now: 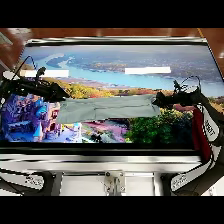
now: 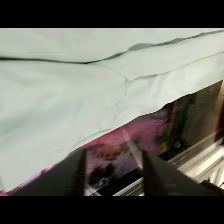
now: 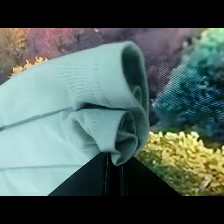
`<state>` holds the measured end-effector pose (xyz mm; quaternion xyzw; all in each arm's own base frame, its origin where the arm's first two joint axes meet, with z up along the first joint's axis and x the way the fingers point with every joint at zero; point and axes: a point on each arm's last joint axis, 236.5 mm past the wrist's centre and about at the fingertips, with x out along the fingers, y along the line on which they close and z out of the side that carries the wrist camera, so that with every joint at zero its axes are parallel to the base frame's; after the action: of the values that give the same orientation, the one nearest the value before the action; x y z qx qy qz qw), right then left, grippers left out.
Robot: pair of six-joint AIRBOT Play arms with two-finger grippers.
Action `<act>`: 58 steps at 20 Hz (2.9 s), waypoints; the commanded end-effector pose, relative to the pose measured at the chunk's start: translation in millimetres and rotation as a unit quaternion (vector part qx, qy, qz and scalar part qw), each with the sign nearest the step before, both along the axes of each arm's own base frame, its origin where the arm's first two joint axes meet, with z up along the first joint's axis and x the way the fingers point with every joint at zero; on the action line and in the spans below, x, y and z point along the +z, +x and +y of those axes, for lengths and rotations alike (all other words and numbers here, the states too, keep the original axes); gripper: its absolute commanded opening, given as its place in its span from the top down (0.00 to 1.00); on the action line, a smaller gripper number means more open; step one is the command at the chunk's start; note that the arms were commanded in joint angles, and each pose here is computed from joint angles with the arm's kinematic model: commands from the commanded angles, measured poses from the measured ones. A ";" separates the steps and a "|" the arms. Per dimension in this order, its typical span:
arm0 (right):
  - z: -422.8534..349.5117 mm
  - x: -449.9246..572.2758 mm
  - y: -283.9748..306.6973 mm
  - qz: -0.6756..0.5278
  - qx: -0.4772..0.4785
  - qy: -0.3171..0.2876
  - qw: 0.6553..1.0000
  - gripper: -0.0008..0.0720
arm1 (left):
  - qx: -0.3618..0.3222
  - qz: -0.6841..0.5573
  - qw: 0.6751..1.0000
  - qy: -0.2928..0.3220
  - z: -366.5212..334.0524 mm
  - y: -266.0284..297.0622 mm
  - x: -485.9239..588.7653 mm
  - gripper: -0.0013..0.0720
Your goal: Fold the shirts.
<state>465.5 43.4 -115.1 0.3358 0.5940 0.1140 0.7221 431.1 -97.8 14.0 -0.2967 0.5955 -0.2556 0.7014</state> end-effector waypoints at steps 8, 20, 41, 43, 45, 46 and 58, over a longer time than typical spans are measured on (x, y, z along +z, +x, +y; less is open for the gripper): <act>15.4 206.9 -25.3 -0.185 0.055 -0.003 0.981 0.89 | -0.099 -0.100 0.990 0.008 -195.1 -9.2 -6.7 0.93; 41.3 321.7 -100.3 -0.247 0.050 0.003 0.968 0.89 | -0.026 -0.057 0.995 -0.081 -368.3 -48.9 -57.4 0.93; 327.4 191.6 -37.2 -0.243 0.100 0.101 0.960 0.89 | 0.243 -0.379 0.866 0.217 118.0 -27.1 284.1 0.93; 354.0 153.9 -39.5 -0.203 0.080 0.121 0.968 0.89 | 0.250 -0.394 0.856 0.223 120.3 -52.7 303.5 0.93; 372.3 126.6 -42.6 -0.169 0.058 0.141 0.974 0.89 | 0.241 -0.400 0.856 0.221 110.6 -69.4 312.0 0.93; 379.0 116.6 -44.5 -0.151 0.045 0.152 0.976 0.89 | 0.234 -0.400 0.859 0.220 105.4 -74.9 312.6 0.93; 288.7 111.4 -85.9 -0.050 0.214 0.135 0.966 0.25 | 0.179 -0.345 0.898 0.204 73.7 -69.5 252.8 0.93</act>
<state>407.7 390.8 9.5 0.3685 0.5155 0.3555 0.6871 361.2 -21.5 280.2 -0.1430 0.2776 -0.0812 0.9465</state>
